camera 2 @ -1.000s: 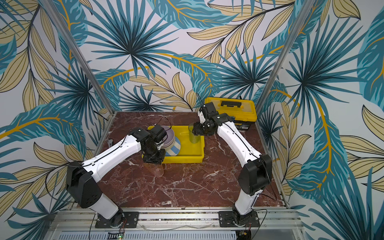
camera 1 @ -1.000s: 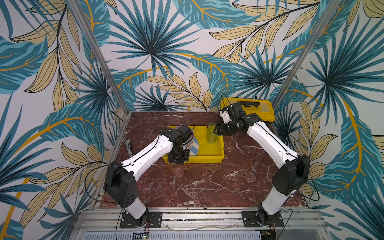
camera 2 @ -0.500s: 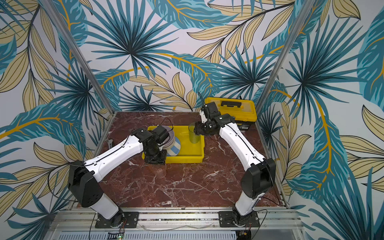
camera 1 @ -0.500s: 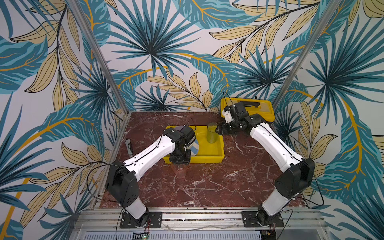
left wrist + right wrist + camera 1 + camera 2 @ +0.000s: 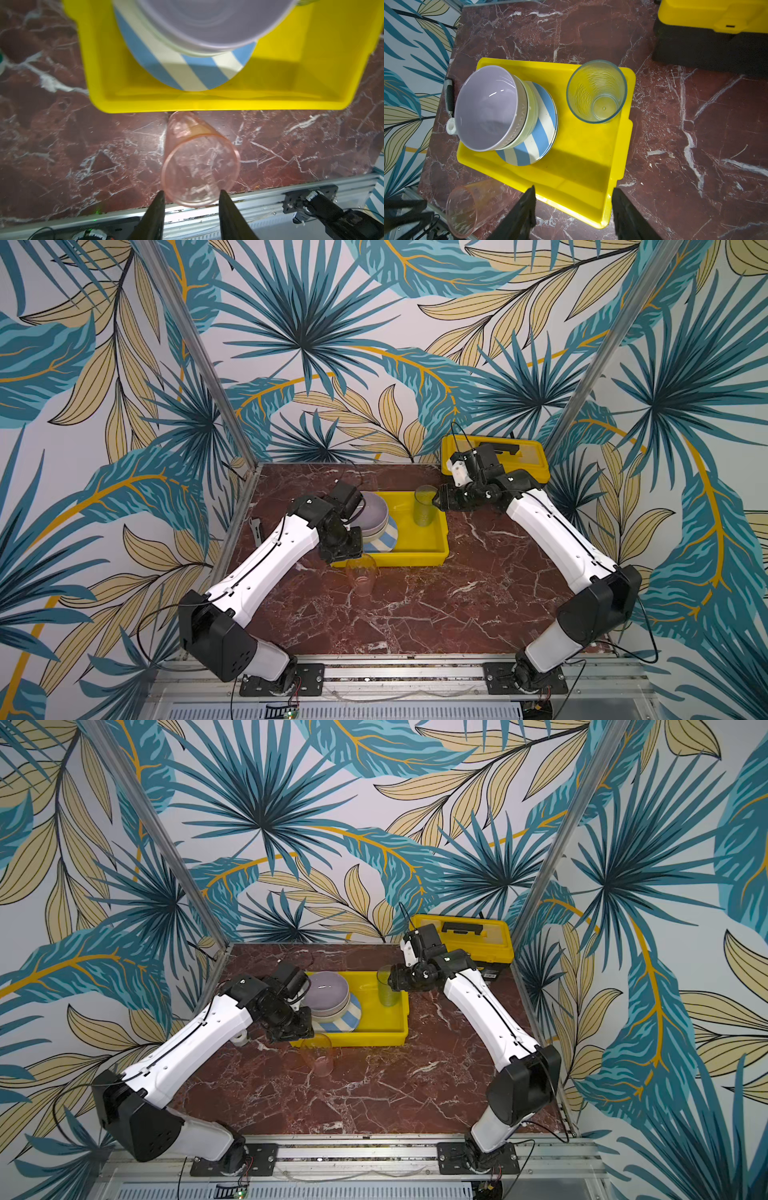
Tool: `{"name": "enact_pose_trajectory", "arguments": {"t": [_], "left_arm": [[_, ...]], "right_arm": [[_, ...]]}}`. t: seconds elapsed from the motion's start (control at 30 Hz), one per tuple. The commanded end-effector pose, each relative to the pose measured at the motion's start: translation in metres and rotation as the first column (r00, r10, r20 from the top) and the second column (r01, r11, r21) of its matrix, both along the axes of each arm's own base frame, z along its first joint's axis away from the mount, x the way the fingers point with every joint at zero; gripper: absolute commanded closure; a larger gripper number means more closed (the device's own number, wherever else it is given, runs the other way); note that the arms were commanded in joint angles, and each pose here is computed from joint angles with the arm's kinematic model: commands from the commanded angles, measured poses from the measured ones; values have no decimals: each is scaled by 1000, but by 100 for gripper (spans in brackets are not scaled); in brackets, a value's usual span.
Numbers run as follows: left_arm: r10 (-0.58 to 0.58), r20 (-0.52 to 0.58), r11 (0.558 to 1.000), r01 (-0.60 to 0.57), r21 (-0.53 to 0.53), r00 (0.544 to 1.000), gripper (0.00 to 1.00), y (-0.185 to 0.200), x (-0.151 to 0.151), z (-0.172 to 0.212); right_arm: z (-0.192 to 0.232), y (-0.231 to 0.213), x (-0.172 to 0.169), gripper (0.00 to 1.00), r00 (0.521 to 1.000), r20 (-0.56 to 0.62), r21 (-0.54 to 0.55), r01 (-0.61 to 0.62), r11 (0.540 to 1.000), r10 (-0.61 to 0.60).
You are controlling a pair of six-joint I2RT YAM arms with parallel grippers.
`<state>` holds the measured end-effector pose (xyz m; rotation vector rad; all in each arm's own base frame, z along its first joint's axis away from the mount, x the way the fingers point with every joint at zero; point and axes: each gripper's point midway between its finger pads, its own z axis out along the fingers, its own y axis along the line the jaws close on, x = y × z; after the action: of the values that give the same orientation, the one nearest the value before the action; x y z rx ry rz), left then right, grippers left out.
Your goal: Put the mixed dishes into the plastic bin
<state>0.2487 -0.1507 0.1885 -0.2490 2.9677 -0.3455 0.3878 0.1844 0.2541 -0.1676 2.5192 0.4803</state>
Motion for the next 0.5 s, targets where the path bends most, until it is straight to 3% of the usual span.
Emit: {"name": "enact_pose_trajectory", "arguments": {"t": [0.0, 0.23, 0.47], "left_arm": [[48, -9, 999, -48, 5, 999, 57, 21, -9, -4], [-9, -19, 1000, 9, -20, 1000, 57, 19, -13, -16], [-28, -10, 995, 27, -99, 1000, 63, 2, -4, -28]], "right_arm": [[5, 12, -22, 39, 996, -9, 18, -86, 996, 87], [-8, 70, -64, 35, 953, -80, -34, -296, 955, 292], [-17, 96, -70, 35, 948, -103, 37, -299, 953, 302]]}}
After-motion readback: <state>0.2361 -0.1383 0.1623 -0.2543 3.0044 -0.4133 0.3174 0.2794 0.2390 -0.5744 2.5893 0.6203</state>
